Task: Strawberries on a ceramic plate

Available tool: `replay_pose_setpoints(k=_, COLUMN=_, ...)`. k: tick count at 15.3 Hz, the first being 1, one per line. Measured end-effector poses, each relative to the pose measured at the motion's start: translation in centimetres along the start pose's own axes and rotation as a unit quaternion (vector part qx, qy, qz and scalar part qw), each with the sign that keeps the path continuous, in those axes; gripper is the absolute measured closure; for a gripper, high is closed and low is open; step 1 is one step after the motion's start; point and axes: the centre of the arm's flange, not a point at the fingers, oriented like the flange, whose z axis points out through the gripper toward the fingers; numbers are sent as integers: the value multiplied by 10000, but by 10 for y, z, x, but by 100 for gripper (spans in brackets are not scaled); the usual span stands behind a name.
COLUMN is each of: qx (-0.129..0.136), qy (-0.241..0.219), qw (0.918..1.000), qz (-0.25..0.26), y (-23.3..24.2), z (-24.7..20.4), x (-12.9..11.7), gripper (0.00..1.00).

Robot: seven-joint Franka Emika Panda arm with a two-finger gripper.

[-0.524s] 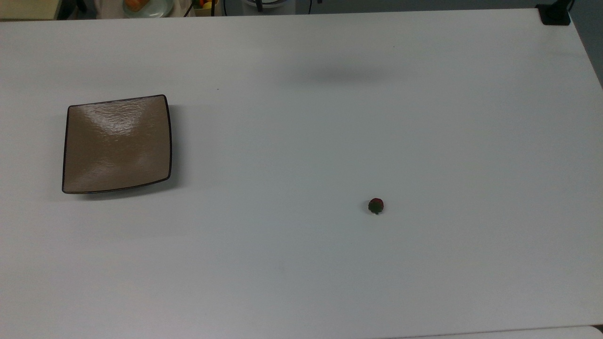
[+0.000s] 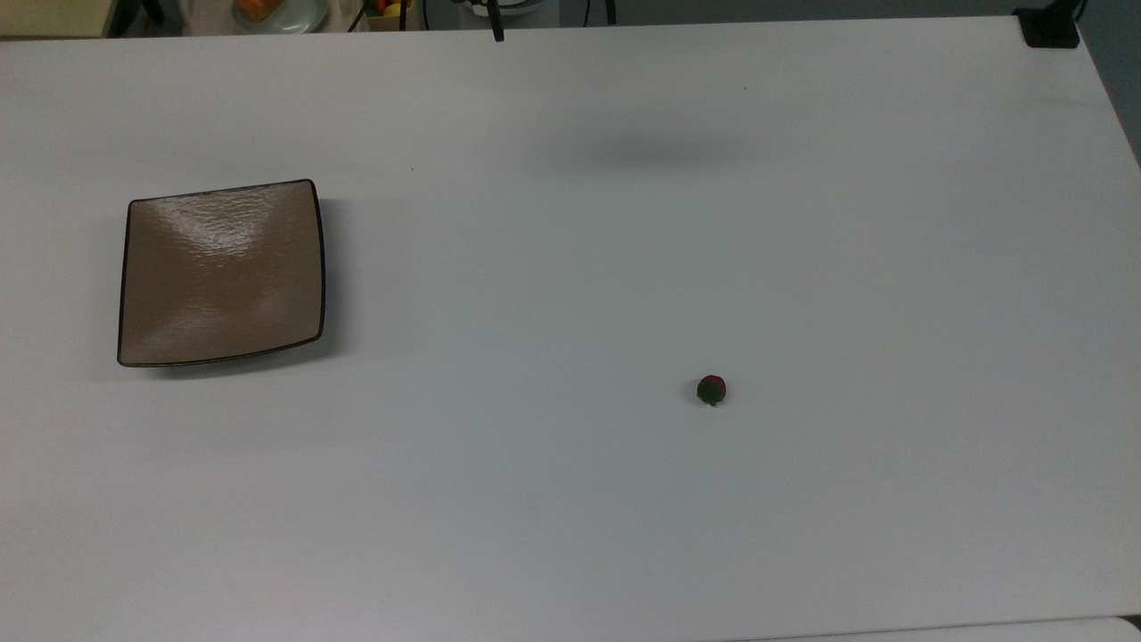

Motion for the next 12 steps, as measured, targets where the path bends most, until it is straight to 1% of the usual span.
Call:
replay_pose_setpoints(k=4, qx=1, qy=21, qw=10000, qz=2, y=-1, z=1, x=1, gripper=0)
replay_pose_setpoints(k=5, qx=3, qy=96, qw=10000, qz=0, y=-1, z=2, x=4, gripper=0)
replay_pose_setpoints(k=8, qx=21, qy=436, qw=9990, qz=-34, y=-7, z=11, x=21, gripper=0)
replay_pose_setpoints(k=12, qx=54, qy=498, qw=9987, qz=115, y=-18, z=35, x=39, gripper=0)
